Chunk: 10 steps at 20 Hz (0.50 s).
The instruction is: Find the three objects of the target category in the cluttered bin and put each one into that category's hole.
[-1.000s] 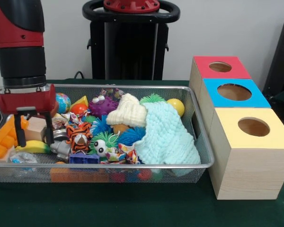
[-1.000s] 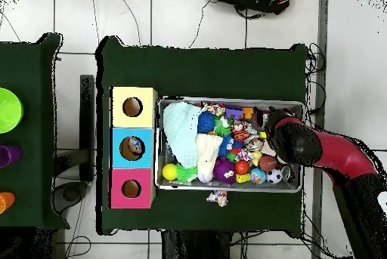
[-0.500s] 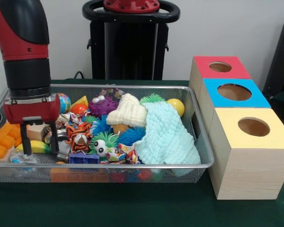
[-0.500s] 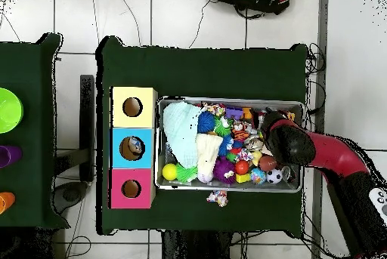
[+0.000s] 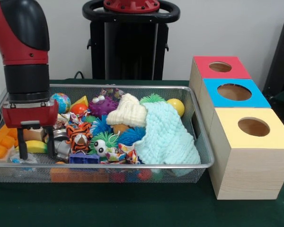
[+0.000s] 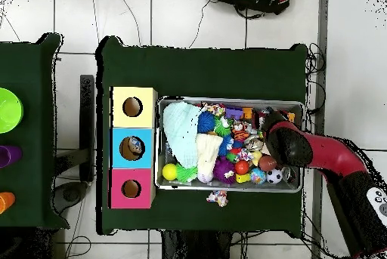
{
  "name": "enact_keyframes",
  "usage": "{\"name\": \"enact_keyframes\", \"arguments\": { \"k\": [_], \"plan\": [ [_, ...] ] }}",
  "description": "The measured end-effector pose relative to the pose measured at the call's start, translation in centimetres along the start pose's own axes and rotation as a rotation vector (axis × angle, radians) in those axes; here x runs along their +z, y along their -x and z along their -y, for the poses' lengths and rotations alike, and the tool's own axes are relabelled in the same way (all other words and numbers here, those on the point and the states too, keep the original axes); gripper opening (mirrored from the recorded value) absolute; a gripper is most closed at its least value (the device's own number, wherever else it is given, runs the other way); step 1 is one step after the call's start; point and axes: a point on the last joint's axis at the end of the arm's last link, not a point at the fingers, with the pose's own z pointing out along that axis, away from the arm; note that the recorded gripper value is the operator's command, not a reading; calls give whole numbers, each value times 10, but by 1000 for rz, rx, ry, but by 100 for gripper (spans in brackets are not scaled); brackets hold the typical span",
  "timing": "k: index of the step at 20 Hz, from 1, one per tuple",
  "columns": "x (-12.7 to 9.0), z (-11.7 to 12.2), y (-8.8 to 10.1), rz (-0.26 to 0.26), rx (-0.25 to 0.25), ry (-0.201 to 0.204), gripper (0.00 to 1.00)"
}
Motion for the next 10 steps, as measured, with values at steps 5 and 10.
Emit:
{"name": "enact_keyframes", "arguments": {
  "k": [5, 10],
  "plan": [
    [0, 1, -1, 0, 0, -1, 100],
    [0, 1, -1, 2, -2, -3, 100]
  ]
}}
